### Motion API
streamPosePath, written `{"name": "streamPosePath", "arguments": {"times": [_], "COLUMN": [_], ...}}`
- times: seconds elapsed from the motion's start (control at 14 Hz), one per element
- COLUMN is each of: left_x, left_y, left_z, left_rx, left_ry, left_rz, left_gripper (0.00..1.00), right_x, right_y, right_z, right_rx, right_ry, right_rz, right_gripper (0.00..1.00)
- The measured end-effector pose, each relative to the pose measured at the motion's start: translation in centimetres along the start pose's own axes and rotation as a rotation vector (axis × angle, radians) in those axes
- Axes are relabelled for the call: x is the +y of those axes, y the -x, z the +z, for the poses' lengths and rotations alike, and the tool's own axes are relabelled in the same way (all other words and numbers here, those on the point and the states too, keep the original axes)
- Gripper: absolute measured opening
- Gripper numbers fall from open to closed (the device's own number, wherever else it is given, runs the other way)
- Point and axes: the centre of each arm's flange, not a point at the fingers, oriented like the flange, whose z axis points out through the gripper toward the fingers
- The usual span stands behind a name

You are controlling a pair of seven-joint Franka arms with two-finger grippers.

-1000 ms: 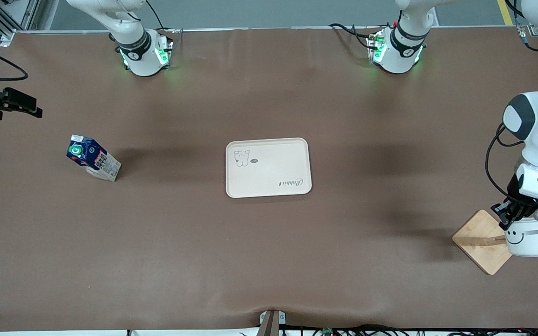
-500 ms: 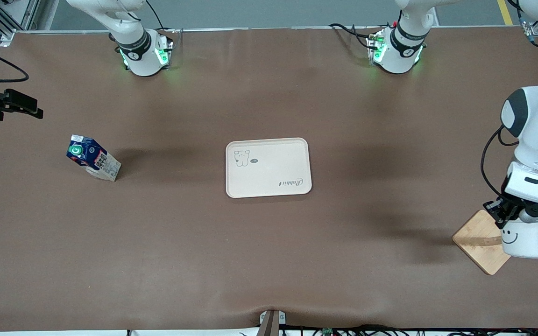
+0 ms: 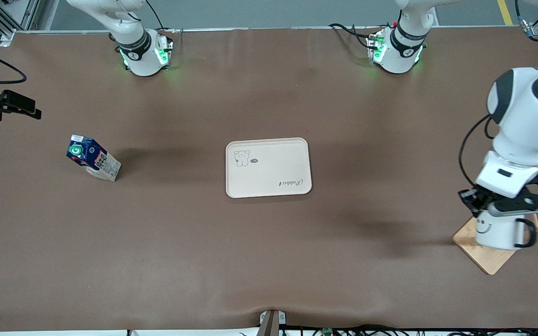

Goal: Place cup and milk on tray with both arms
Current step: 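Lift the mug off the stand and carry it toward the tray, then lower the mug onto the tray while the right gripper reaches the milk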

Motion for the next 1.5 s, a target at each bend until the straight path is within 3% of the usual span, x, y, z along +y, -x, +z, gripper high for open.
{"name": "streamPosePath", "arguments": {"times": [0.36,0.79,0.93,1.07,1.5], "left_x": [11.4,27.7,32.2,35.7,42.1], "left_y": [2.9,9.3,12.1,14.9,21.1], "left_z": [0.7,4.9,6.5,8.1,9.3], "left_rx": [-0.145,-0.319,-0.408,-0.485,-0.591], "left_ry": [0.099,0.109,0.123,0.133,0.11], "left_rz": [-0.013,-0.064,-0.09,-0.096,-0.126], "left_gripper": [0.09,0.09,0.09,0.09,0.09], "right_x": [0.2,0.5,0.6,0.8,0.8], "right_y": [-0.1,-0.5,-0.5,-0.5,-0.7], "right_z": [0.1,0.7,0.7,0.6,0.9], "right_rx": [-0.003,-0.015,-0.014,-0.011,-0.014], "right_ry": [-0.001,-0.003,-0.003,-0.003,-0.003], "right_rz": [0.003,0.008,0.01,0.013,0.014], "right_gripper": [1.0,1.0,1.0,1.0,1.0]}}
